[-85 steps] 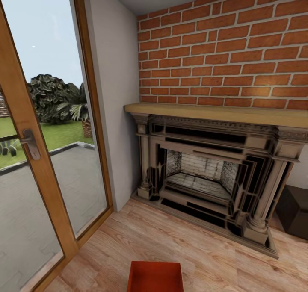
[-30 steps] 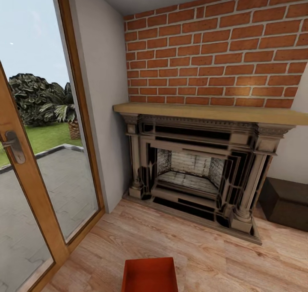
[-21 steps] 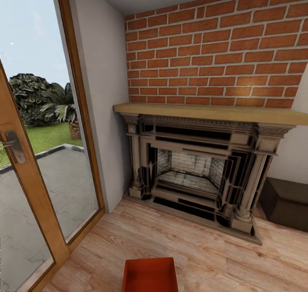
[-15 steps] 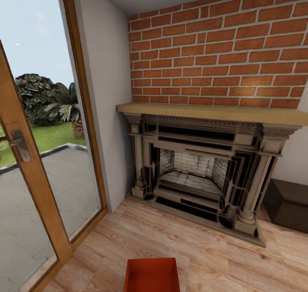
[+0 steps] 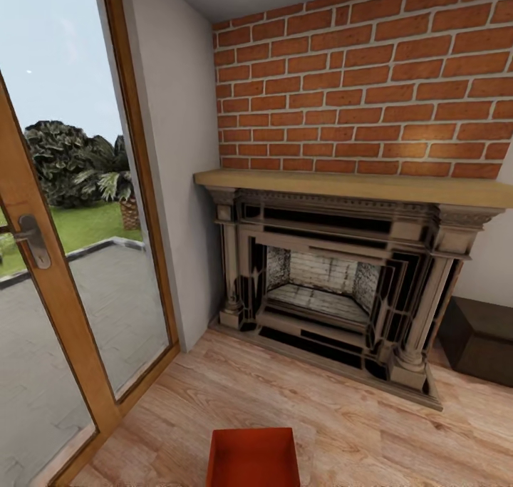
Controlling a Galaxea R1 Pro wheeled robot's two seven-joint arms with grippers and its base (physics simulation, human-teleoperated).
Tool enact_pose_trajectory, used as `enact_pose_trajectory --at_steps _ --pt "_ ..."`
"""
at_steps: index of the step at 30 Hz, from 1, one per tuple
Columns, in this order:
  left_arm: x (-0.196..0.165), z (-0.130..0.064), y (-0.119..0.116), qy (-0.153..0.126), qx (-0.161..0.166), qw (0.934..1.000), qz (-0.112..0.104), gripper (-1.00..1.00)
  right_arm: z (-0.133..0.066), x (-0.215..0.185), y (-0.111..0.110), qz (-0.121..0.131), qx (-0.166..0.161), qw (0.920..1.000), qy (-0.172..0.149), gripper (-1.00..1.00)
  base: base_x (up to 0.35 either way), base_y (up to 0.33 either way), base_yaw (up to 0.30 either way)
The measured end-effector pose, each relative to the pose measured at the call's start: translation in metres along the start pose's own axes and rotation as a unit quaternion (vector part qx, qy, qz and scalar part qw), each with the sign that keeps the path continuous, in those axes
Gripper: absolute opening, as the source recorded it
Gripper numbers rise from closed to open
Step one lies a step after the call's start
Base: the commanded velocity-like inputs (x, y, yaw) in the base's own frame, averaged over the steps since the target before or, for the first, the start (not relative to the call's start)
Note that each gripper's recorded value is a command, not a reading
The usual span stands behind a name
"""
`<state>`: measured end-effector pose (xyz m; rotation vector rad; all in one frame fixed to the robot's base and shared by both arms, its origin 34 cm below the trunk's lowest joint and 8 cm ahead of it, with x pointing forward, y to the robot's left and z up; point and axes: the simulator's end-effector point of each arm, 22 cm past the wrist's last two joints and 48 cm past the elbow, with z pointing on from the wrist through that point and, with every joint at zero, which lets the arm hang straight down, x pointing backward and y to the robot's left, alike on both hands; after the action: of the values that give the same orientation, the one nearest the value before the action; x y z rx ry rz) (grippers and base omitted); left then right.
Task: Move the two storage containers from the living room to the garage. In the garage, place one container on the floor and stack the other container on top of it (either order is fine).
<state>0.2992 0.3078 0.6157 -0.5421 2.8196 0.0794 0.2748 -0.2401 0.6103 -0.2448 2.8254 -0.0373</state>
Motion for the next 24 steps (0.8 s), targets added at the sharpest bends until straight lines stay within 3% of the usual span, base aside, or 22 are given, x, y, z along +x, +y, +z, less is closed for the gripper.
enact_pose_trajectory --at_steps 24 --pt "0.015 0.003 0.004 0.018 -0.006 0.9998 0.005 1.00 0.001 0.016 0.003 -0.004 -0.004 0.9998 0.020 1.00 0.000 0.000 0.000"
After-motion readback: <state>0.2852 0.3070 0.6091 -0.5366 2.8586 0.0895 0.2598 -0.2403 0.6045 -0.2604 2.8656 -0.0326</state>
